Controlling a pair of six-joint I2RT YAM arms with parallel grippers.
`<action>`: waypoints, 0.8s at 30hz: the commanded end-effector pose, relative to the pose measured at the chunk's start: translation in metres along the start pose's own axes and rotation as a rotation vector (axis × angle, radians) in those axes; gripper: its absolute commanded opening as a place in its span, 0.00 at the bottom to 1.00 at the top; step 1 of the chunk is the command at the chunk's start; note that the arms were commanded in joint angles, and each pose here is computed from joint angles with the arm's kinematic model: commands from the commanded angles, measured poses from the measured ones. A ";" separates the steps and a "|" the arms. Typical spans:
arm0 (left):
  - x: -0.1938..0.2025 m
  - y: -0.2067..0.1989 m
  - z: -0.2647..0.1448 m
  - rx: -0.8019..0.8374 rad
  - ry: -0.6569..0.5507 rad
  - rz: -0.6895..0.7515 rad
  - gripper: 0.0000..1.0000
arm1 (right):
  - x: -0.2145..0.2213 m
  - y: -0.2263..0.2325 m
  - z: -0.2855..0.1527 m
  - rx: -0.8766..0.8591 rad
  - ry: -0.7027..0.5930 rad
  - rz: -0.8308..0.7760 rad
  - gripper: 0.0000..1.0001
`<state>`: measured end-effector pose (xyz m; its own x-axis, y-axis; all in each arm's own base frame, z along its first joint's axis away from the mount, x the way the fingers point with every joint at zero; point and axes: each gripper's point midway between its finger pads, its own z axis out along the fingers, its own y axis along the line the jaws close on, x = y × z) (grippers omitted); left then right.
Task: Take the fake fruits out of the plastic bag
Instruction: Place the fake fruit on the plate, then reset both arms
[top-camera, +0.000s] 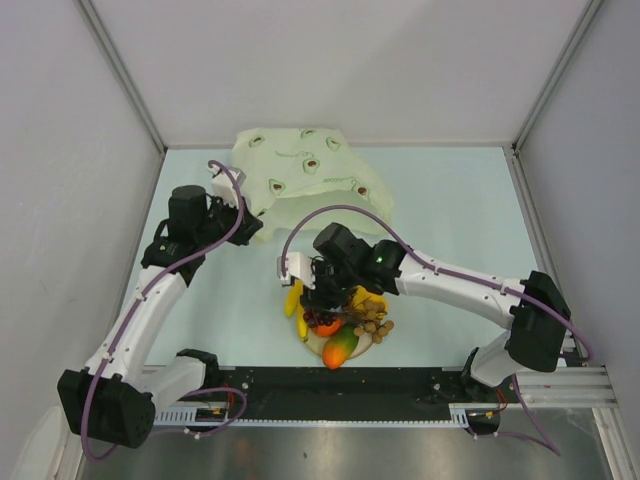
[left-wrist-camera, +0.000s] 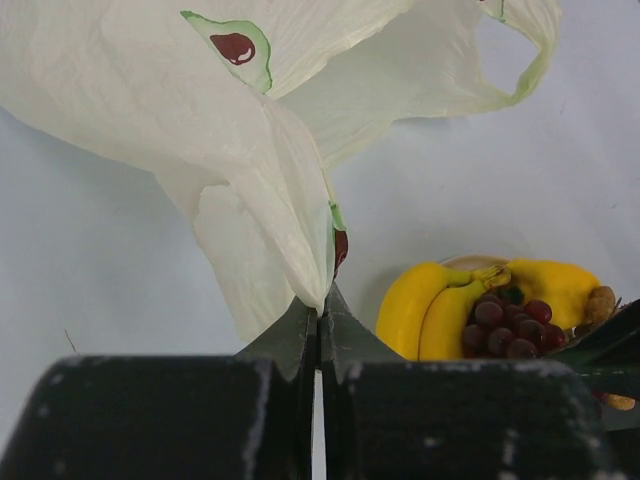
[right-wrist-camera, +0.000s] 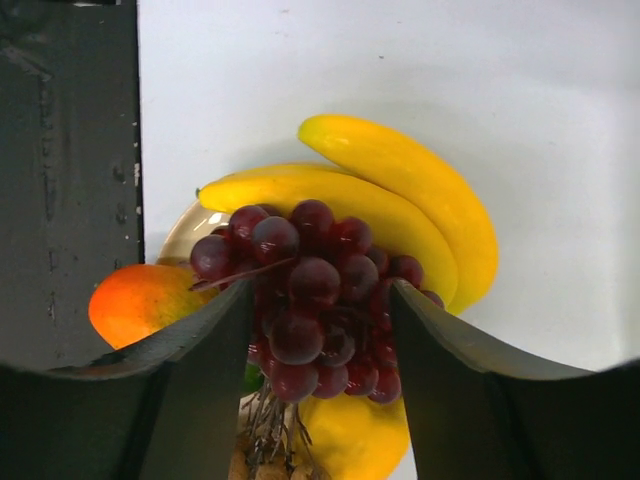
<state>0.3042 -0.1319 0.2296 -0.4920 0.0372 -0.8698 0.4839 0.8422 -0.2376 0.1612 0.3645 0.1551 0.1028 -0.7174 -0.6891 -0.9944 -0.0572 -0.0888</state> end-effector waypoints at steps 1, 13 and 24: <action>-0.014 -0.007 -0.001 0.029 -0.031 0.000 0.00 | -0.051 -0.026 -0.042 0.176 -0.155 0.001 0.64; -0.063 -0.009 -0.025 -0.004 -0.033 0.148 1.00 | -0.015 -0.147 -0.170 0.684 -0.258 0.319 1.00; -0.131 0.009 -0.085 -0.248 -0.227 0.254 1.00 | 0.120 -0.179 -0.251 1.186 0.111 0.738 1.00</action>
<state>0.3154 -0.1019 0.3488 -0.2700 0.1514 -0.9509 0.4440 0.8959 0.0166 0.3562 0.1513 0.2701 -0.3749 -0.4144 -0.8293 -0.3699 0.8871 -0.2760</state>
